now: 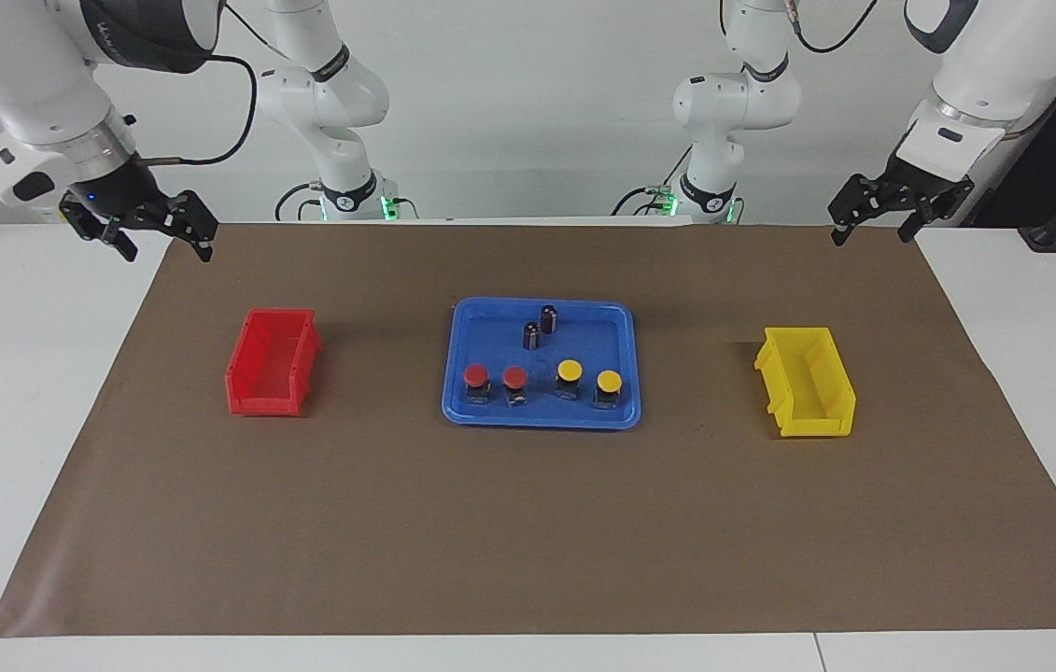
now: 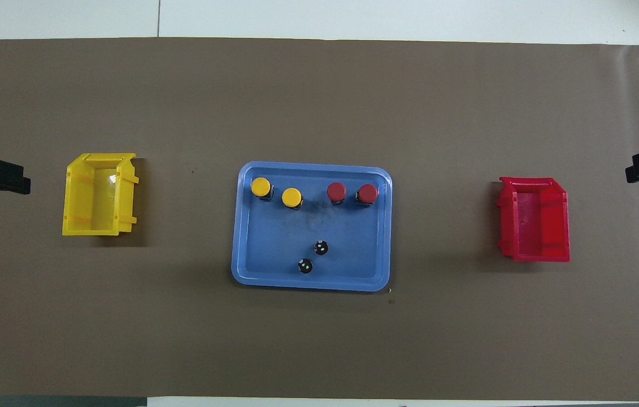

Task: Sort red and yellow buttons by color
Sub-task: 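Reach the right gripper toward the red buttons in the blue tray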

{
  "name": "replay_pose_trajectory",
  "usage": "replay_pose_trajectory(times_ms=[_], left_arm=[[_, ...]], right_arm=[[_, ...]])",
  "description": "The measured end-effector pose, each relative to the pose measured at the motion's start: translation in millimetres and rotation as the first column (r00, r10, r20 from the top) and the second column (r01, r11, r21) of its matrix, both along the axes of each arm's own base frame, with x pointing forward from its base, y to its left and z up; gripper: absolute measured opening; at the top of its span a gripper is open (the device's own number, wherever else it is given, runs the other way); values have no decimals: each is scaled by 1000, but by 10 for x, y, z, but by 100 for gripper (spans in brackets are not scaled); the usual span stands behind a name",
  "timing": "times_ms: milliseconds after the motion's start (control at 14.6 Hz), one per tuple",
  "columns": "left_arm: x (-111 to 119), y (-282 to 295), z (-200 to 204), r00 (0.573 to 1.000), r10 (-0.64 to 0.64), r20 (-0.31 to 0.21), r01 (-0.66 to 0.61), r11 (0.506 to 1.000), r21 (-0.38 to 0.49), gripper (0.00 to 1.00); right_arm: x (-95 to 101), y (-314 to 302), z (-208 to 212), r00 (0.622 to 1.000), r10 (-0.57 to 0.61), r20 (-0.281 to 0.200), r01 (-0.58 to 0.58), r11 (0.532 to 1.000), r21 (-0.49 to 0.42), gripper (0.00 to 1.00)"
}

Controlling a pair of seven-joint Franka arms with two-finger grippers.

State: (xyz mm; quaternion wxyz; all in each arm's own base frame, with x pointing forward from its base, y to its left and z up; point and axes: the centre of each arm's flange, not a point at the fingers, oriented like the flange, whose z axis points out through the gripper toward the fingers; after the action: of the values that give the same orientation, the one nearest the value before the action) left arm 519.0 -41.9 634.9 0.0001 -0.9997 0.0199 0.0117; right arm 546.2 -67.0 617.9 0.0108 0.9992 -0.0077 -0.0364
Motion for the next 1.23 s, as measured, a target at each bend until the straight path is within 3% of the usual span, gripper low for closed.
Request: replay_pose_trajectory(times_ms=[1026,1231], left_arm=[[0,0,0,1000,0,0,0,1000,0,100],[0,0,0,1000,0,0,0,1000,0,100]], right_arm=[[70,288,71,1000,27,11,-27,1000,-4,100],[322,517,201,1000,31,1,-31,999,-10,100]])
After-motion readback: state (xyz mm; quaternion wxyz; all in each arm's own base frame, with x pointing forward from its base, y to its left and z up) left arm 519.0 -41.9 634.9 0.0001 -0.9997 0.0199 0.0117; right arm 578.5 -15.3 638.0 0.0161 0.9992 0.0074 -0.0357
